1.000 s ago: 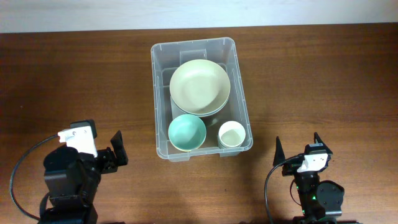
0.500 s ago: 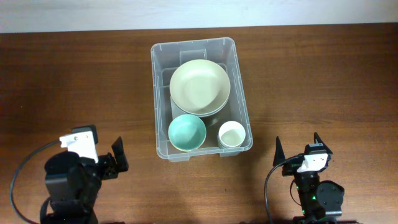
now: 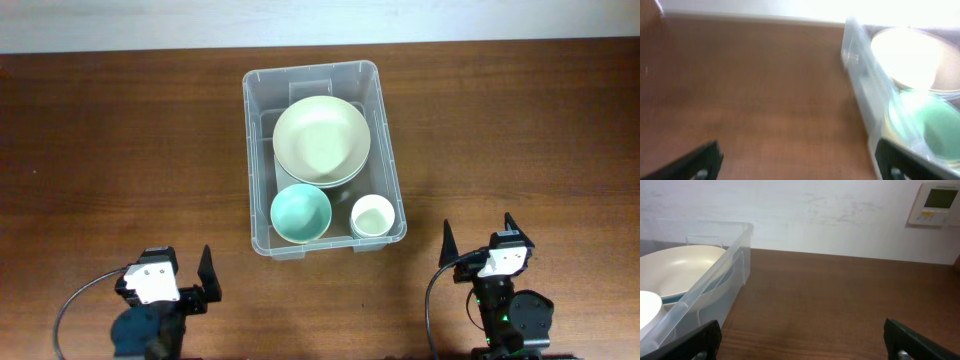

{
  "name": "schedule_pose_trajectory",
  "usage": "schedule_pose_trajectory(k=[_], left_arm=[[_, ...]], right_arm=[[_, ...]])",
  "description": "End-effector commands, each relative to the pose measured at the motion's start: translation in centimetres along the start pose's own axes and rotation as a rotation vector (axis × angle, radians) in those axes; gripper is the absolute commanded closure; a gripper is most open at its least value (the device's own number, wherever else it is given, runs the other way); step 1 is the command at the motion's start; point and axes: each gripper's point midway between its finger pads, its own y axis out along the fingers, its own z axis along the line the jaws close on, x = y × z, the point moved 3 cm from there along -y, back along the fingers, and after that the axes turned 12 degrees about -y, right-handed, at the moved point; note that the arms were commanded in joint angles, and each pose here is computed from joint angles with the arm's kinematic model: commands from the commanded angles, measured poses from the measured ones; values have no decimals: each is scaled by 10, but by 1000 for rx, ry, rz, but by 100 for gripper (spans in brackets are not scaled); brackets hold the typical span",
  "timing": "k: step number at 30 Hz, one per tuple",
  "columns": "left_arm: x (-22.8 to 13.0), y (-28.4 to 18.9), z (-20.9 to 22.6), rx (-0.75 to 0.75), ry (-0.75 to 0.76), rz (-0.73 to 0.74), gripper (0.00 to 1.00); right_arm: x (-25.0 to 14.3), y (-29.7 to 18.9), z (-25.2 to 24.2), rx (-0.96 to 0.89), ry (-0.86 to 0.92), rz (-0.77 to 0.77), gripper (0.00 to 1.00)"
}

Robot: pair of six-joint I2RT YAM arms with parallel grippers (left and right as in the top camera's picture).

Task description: Pack container

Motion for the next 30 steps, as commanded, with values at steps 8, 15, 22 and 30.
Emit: schedule_pose_trajectory(k=[8, 15, 22, 30], left_arm=[[-3, 38, 0, -66, 8, -266, 0], [3, 40, -2, -55, 200, -343, 0], [-10, 44, -1, -57, 229, -280, 0], [-10, 44, -2, -60, 230, -280, 0]], right_arm=[[0, 0, 4, 23, -7, -5, 1], [0, 0, 4, 23, -7, -5, 1], [0, 0, 4, 23, -7, -5, 1], [0, 0, 4, 23, -7, -5, 1]])
